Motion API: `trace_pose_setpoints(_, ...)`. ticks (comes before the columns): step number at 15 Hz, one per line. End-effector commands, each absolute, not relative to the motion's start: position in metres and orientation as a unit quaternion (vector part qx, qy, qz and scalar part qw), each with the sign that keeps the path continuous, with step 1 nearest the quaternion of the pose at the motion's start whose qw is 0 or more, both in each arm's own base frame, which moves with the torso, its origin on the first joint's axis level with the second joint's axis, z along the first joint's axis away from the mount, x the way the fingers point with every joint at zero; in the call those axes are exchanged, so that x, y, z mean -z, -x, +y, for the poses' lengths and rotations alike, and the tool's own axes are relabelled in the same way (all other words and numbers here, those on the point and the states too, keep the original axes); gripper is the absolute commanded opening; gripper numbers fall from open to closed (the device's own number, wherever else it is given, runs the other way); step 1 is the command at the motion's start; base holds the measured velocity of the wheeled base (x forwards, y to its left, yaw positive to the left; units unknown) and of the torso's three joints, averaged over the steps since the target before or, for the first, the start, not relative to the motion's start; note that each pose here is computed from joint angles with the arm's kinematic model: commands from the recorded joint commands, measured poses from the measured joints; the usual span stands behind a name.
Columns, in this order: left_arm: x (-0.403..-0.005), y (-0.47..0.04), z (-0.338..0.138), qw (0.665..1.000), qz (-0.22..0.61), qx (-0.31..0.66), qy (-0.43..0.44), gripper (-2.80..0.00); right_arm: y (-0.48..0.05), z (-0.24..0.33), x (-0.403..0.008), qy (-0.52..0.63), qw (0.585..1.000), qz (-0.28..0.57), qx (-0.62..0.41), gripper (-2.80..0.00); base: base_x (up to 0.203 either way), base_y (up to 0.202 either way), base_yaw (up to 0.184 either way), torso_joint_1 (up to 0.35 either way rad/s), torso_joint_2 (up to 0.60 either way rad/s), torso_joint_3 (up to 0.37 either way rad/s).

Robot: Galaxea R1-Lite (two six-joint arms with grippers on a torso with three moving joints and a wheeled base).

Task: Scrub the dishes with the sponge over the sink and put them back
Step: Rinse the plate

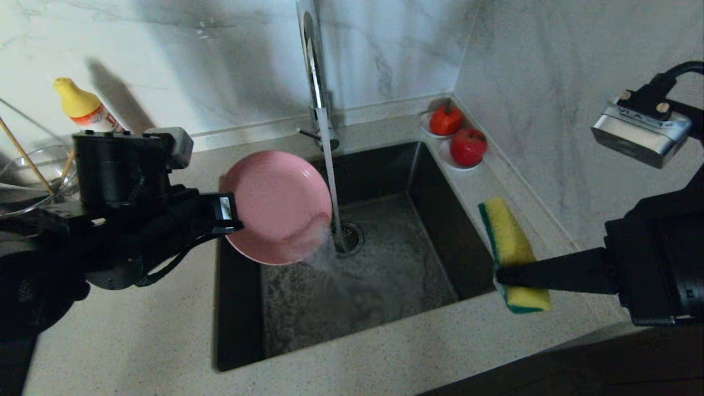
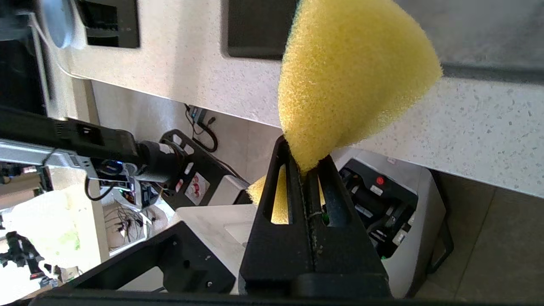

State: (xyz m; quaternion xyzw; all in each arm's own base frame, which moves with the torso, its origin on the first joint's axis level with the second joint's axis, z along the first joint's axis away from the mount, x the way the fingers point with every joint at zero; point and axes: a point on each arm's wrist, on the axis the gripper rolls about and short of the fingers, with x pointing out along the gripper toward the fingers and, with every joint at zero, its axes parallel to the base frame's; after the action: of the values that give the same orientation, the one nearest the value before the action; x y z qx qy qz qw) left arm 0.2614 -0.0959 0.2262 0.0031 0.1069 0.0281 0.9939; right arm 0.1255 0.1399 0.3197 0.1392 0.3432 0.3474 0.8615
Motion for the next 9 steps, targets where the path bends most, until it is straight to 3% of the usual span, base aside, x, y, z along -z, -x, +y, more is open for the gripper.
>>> trace_pose_setpoints(1, -0.238, -0.246, -0.088, 0.994, 0.084, -0.034, -0.055, -2.8, -0.127, 0.14, -0.313, -0.136, 0.86, 0.356, -0.34, -2.8, 0.0, 0.0, 0.0, 0.0, 0.0, 0.0)
trace_pose_setpoints(9, -0.239, -0.251, -0.061, 0.978, -0.057, -0.114, -0.164, -2.8, -0.134, 0.133, -0.312, -0.142, 0.868, 0.353, -0.319, -2.8, 0.0, 0.0, 0.0, 0.0, 0.0, 0.0)
